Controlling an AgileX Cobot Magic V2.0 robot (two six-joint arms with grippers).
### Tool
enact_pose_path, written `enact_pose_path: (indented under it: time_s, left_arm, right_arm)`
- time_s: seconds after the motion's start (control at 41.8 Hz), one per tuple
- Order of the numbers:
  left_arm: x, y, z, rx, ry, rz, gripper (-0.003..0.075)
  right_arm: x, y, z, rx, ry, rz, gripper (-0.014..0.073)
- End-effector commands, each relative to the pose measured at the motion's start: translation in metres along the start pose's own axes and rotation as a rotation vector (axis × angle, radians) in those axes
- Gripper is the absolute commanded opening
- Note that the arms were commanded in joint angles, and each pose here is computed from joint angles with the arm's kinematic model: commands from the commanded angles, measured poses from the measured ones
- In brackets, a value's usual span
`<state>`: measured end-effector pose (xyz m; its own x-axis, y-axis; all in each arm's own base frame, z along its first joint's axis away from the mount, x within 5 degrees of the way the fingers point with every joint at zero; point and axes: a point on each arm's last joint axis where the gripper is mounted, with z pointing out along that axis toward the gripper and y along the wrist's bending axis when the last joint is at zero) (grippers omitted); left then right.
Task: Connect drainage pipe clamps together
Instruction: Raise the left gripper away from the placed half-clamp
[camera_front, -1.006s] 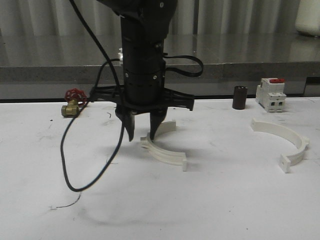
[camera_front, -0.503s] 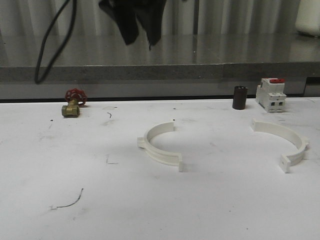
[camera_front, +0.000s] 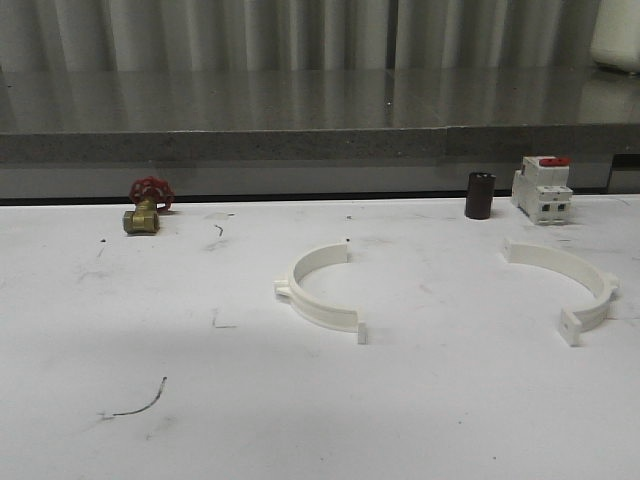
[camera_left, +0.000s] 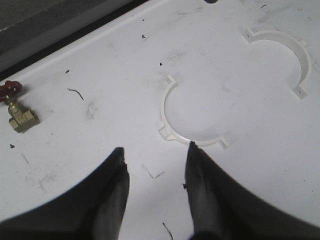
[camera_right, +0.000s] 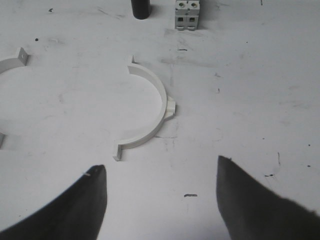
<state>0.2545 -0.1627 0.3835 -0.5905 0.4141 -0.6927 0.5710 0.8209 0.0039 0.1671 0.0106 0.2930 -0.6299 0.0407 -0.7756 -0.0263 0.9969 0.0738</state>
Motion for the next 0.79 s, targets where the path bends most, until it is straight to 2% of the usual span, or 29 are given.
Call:
enact_pose_path:
  time_s: [0.0, 0.215, 0.335, 0.455, 0.622, 0.766]
  left_arm:
    - [0.01, -0.003, -0.036, 0.006, -0.164, 0.013, 0.0272]
    - [0.073, -0.007, -0.071, -0.001, -0.305, 0.072, 0.0272]
    - [0.111, -0.008, -0.08, -0.001, -0.313, 0.069, 0.0272]
    - [0.143, -0.01, -0.089, -0.008, -0.375, 0.069, 0.0272]
    - [0.172, -0.011, -0.103, -0.012, -0.445, 0.07, 0.0272]
    - [0.182, -0.012, -0.108, -0.014, -0.473, 0.071, 0.0271]
  right_arm:
    - [-0.015, 0.0, -0.006, 0.004, -0.091, -0.011, 0.0492]
    - [-0.015, 0.0, -0.006, 0.004, -0.091, -0.011, 0.0492]
    - [-0.015, 0.0, -0.006, 0.004, -0.091, -0.011, 0.0492]
    - [-0.015, 0.0, -0.006, 0.003, -0.091, -0.008, 0.0492]
    - [-0.015, 0.0, -0.006, 0.002, -0.091, -0.007, 0.0492]
    - [-0.015, 0.0, -0.006, -0.003, -0.093, 0.001, 0.0492]
